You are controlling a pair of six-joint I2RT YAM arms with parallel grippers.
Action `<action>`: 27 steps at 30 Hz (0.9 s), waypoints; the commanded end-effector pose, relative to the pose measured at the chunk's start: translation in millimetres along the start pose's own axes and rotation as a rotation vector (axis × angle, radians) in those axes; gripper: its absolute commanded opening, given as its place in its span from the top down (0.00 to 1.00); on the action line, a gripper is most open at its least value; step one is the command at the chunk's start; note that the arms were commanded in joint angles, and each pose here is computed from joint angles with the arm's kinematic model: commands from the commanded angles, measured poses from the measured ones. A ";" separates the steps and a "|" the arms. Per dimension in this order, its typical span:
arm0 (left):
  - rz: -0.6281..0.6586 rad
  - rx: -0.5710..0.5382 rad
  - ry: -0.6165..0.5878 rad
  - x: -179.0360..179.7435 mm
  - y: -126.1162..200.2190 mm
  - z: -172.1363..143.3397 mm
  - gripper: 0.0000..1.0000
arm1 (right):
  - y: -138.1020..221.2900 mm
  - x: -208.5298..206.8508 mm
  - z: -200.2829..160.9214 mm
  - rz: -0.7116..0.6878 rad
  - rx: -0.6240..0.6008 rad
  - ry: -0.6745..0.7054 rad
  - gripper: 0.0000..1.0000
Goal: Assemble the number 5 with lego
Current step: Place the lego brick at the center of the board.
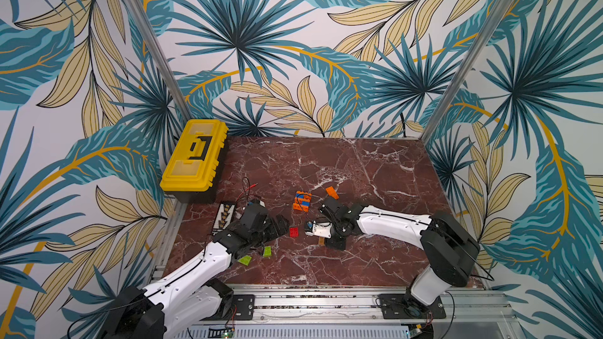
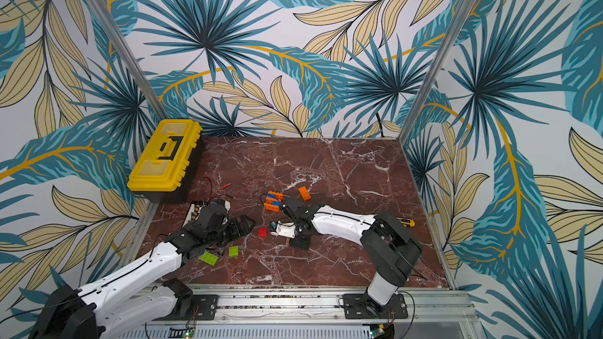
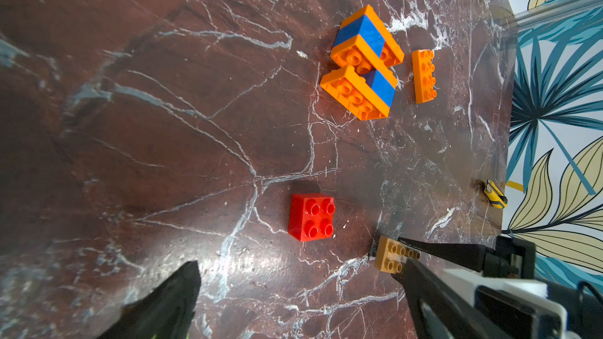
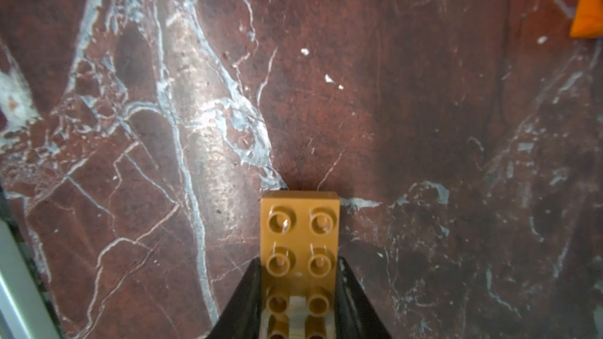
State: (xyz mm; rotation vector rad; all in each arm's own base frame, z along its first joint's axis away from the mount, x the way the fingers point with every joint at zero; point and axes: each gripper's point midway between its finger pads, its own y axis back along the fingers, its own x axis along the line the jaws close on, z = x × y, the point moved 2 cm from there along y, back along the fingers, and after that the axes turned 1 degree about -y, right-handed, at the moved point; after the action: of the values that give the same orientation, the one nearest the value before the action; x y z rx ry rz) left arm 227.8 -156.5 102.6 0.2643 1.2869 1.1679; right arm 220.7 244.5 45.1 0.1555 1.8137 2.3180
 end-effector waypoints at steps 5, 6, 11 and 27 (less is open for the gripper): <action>-0.058 -0.038 -0.043 -24.4 5.5 15.6 0.00 | -9.2 -3.4 -2.8 0.064 0.005 0.082 0.72; -0.058 -0.037 -0.042 -24.2 5.4 15.5 0.00 | -10.9 -4.1 -4.0 0.072 0.011 0.087 0.72; -0.058 -0.035 -0.045 -25.0 4.6 15.9 0.00 | -13.8 -4.0 -5.7 0.111 0.040 0.079 0.71; -0.060 -0.037 -0.050 -28.0 4.8 18.1 0.00 | -16.3 -15.9 -6.9 0.068 0.053 0.119 0.57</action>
State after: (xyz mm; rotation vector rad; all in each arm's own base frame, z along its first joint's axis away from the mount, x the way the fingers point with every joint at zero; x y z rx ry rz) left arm 234.8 -160.7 106.1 0.2699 1.2640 1.1586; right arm 234.2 246.1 36.5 0.1147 1.9098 2.4032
